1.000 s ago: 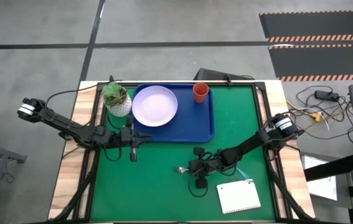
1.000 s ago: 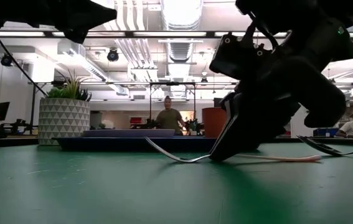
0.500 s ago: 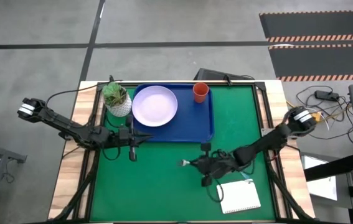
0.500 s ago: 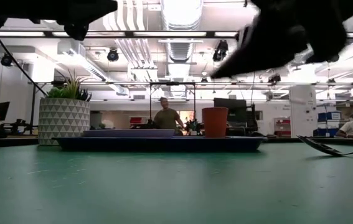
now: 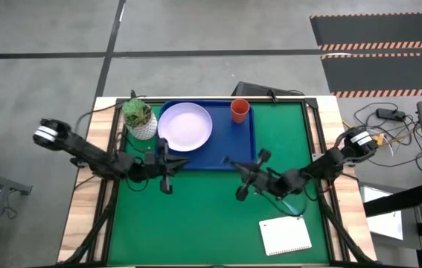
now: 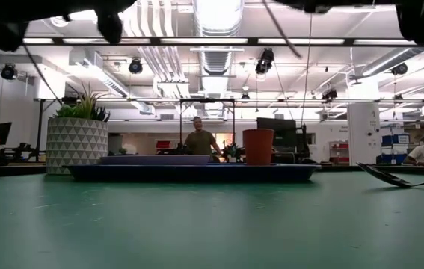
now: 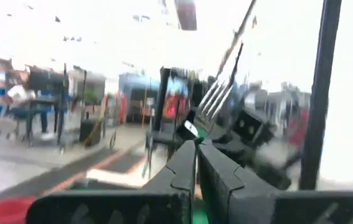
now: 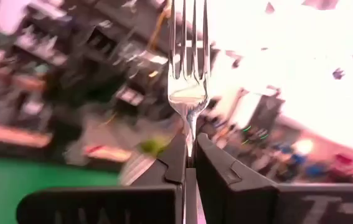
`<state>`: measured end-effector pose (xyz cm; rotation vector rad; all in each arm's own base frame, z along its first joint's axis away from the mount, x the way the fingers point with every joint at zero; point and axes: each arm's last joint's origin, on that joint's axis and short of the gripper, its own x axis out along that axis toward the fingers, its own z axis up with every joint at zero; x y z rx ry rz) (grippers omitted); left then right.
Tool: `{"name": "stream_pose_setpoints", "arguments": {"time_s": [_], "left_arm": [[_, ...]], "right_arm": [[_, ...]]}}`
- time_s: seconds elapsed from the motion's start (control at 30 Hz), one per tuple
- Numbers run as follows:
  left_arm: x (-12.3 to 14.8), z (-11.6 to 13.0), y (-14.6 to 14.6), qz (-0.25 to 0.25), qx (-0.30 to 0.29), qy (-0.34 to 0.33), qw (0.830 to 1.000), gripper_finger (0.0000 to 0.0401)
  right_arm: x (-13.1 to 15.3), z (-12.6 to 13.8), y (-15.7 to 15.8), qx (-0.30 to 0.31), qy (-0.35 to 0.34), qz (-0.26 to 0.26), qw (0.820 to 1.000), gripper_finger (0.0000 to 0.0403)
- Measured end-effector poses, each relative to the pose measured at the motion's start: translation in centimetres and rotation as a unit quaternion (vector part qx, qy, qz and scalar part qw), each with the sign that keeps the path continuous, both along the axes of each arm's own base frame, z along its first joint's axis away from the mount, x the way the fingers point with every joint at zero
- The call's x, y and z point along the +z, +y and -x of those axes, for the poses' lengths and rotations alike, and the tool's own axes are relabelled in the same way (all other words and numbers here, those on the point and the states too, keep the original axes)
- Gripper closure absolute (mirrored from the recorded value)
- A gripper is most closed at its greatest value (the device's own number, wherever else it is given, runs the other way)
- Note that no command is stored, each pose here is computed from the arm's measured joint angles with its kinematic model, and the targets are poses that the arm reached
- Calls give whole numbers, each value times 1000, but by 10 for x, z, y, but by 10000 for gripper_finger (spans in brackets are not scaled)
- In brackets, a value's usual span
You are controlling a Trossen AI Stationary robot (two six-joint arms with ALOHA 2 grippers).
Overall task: Pick and place plate/cup/fork/spoon on tray
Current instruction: Put the orange fork on the blue serving tray to the right of the purple plate
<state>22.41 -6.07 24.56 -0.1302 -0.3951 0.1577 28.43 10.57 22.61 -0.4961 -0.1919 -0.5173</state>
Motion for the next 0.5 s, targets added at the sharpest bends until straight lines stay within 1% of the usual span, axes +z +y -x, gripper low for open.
{"name": "stream_pose_setpoints", "arguments": {"time_s": [0.03,0.1,0.2,0.27,0.37,0.4,0.43,0.5], "left_arm": [[0,-8,-1,-2,5,-11,1000,400],[-4,-25,-4,-13,16,-10,1000,400],[-8,-52,-4,-24,33,1,999,396],[-6,-66,-2,-22,43,-3,999,384],[-4,-76,0,-20,52,-8,998,353],[-2,-78,1,-20,54,-10,998,339],[-1,-80,2,-19,56,-14,998,324],[2,-85,5,-18,63,-19,998,294]], "right_arm": [[2,2,-1,-9,-7,11,1000,390],[2,4,-3,-20,-2,29,999,390],[2,8,-6,-22,-6,24,999,390],[2,12,-9,-28,-7,20,999,390],[5,20,-13,-74,22,43,996,390],[8,24,-16,-84,21,40,995,390],[13,30,-18,-83,7,31,996,390],[16,39,-23,-60,-15,23,998,390]]}}
